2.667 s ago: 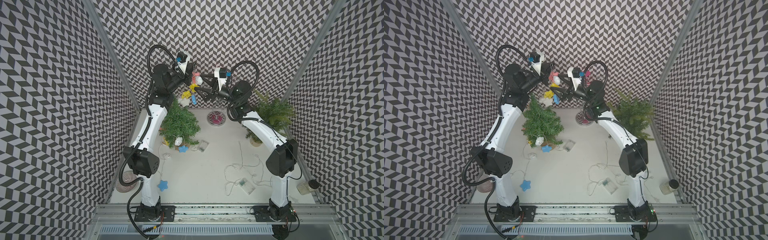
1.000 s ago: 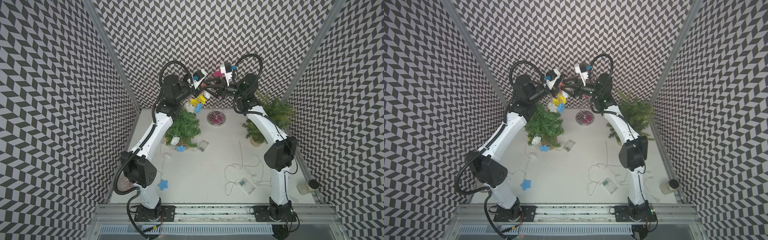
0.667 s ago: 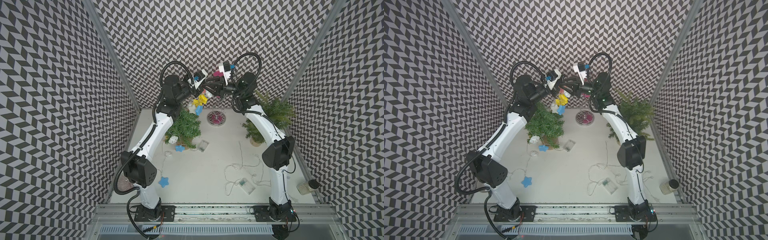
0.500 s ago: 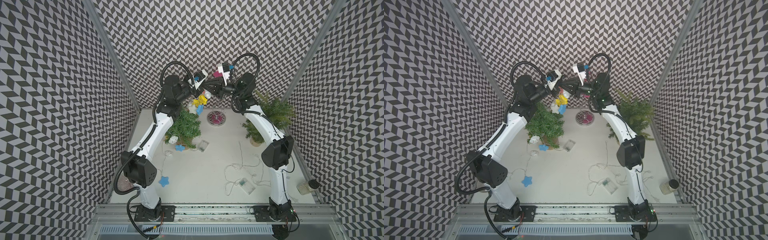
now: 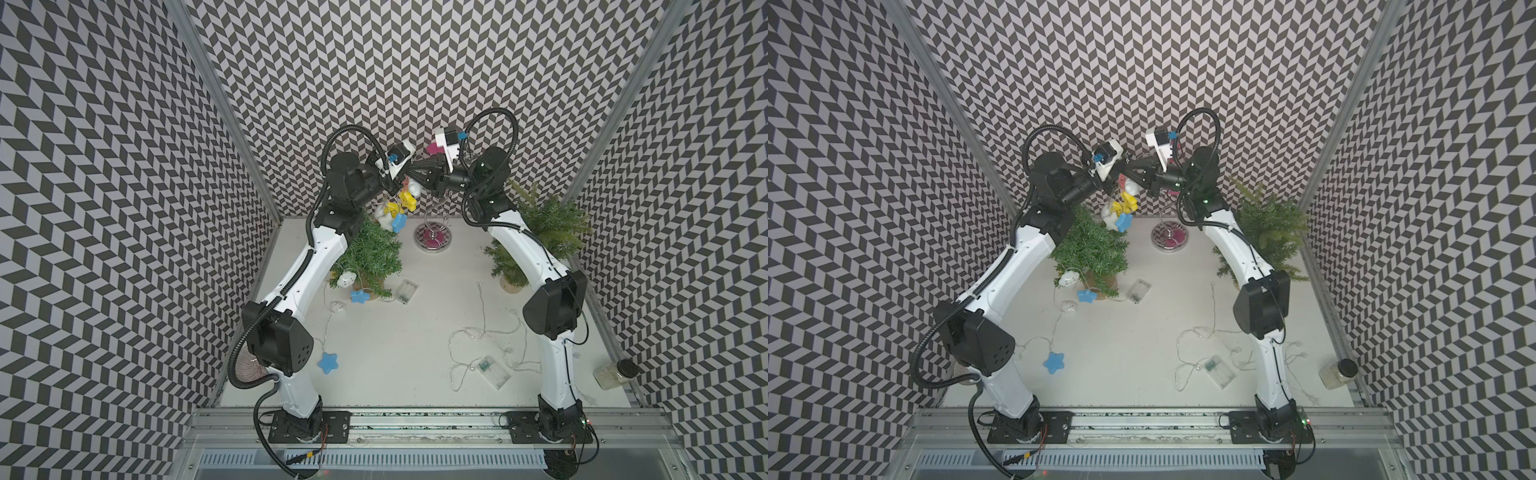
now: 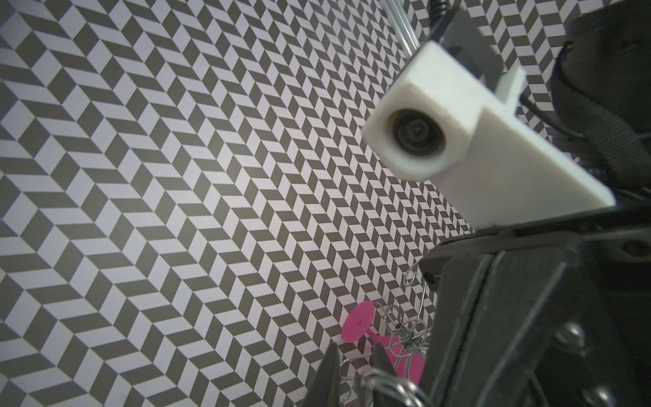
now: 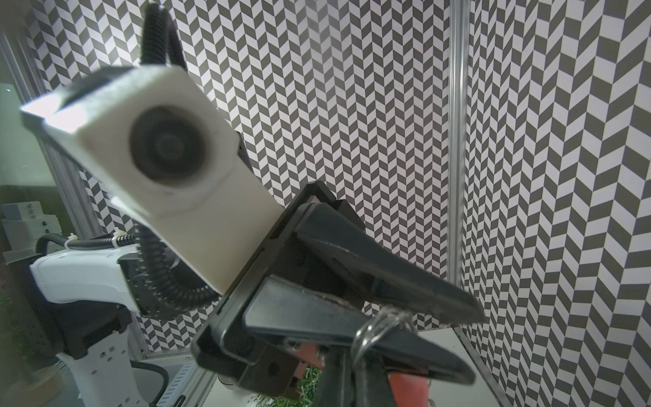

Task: Wrap string light around the christmas tree
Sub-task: Wrap the light string around the Christmas tree.

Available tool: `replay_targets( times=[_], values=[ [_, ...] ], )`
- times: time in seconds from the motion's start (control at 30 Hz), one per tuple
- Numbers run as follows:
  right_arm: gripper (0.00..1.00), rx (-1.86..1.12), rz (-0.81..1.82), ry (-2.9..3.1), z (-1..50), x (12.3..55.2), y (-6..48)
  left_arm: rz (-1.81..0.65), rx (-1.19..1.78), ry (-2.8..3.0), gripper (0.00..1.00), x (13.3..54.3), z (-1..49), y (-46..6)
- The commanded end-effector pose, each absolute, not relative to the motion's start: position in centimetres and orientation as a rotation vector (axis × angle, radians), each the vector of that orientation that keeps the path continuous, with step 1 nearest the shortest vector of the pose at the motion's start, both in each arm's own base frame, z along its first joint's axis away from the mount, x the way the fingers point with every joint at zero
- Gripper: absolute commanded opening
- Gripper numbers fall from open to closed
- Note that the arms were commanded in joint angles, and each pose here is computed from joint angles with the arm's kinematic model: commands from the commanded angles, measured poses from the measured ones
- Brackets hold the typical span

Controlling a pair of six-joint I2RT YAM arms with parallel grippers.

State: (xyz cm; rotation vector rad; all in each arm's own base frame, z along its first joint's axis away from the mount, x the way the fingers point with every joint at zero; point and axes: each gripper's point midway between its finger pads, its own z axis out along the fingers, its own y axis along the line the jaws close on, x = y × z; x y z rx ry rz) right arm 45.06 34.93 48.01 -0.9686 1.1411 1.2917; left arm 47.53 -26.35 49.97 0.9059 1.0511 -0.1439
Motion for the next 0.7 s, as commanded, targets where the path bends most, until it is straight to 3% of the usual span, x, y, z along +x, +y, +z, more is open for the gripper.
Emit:
replay_targets(
  times=[0.0,0.07,0.2,0.3,0.67],
  values=[
    [0.00,-0.953,1.229,1.084,49.3,45.4,34.0,-0.141,0.876,1.000,0.30,46.0,52.2,-26.1],
    [0.00,-0.953,1.219,1.076,49.5,45.5,33.8,-0.136,0.850,0.992,0.35,45.9,52.6,-25.8],
    [0.00,-0.947,1.211,1.075,49.8,45.8,33.1,-0.119,0.773,0.970,0.75,45.6,53.6,-24.5],
    [0.00,-0.921,1.200,1.074,50.1,46.4,32.2,-0.129,0.759,0.964,0.99,45.2,54.1,-24.3],
    [0.00,-0.859,1.192,1.070,51.5,48.1,29.8,-0.167,0.738,0.961,0.99,43.3,55.6,-22.4]
  ],
)
